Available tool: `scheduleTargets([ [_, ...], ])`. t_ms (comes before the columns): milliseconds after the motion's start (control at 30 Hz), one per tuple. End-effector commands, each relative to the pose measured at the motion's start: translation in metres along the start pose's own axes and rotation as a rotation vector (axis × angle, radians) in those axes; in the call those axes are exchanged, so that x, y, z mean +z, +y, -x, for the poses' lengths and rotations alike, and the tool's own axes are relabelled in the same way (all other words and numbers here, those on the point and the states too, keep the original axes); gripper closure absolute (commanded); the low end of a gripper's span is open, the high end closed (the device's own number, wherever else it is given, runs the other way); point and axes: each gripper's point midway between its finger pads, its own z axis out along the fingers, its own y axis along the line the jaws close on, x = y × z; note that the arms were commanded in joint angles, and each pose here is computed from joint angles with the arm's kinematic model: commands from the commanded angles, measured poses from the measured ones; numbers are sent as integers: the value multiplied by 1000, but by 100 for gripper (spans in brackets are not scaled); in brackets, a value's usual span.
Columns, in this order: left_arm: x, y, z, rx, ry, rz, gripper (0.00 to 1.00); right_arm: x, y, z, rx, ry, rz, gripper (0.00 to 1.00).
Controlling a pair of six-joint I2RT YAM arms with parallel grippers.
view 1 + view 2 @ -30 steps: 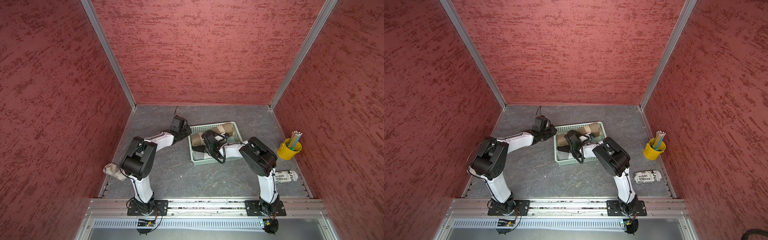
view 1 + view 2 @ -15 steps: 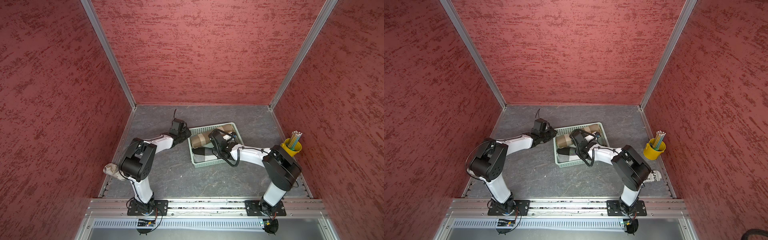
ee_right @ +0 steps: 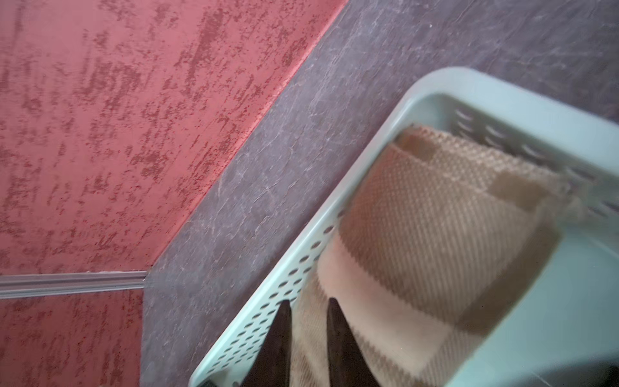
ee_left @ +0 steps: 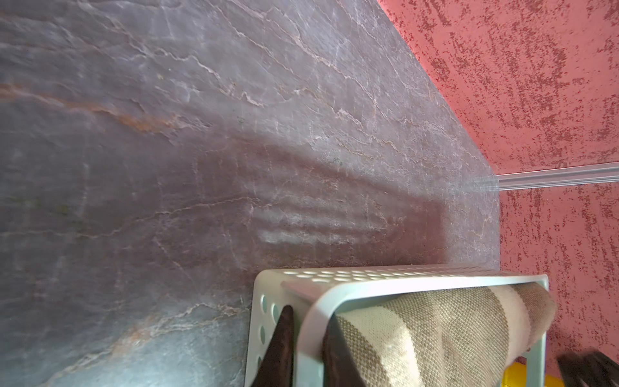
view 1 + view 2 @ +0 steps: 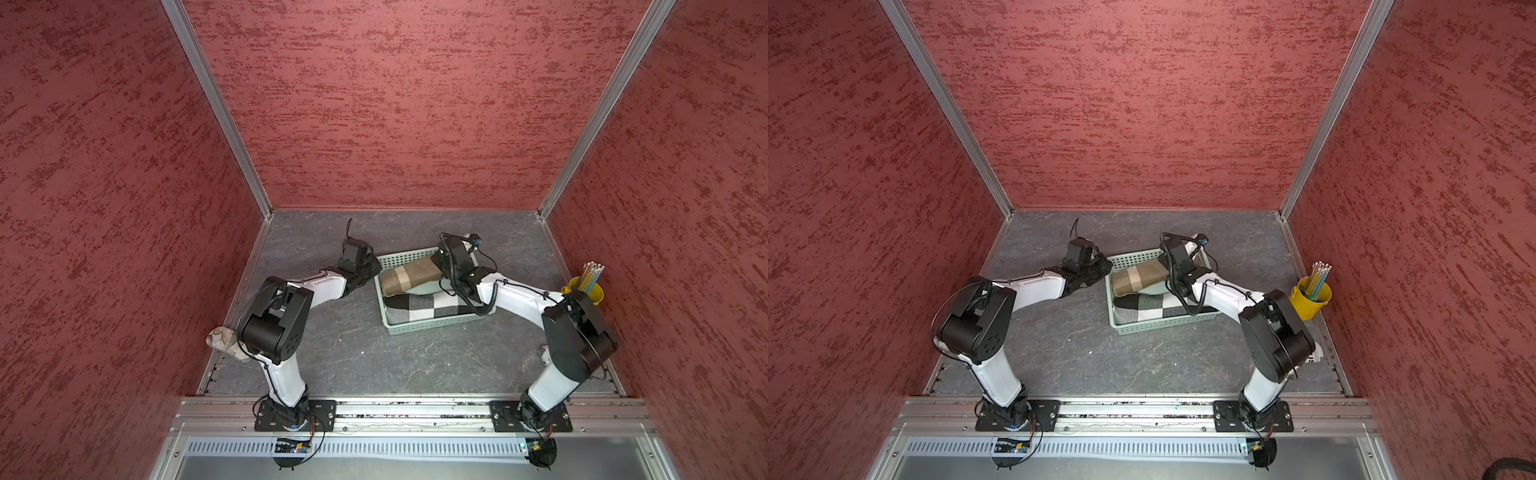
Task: Roll up the scarf and place it into the basket
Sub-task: Place the scarf in the basket, then move the basket to the center of the board.
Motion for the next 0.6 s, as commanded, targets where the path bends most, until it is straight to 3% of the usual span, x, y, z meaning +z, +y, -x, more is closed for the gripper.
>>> scheduleTargets([
  [0,1,11,0,-36,-3,30,91,18,0,-4,-79,50,20,83],
  [200,0,9,17,-38,-37,44,91,42,-46,0,-31,84,-97,90],
  [367,3,9,44,-58,-81,55,92,53,-56,0,-11,116,-149,90],
  [467,8,6,59,-53,-97,39,92,61,-29,6,-34,125,-55,80],
  [567,19,5,72,-41,-78,33,91,58,24,27,-87,95,105,60],
])
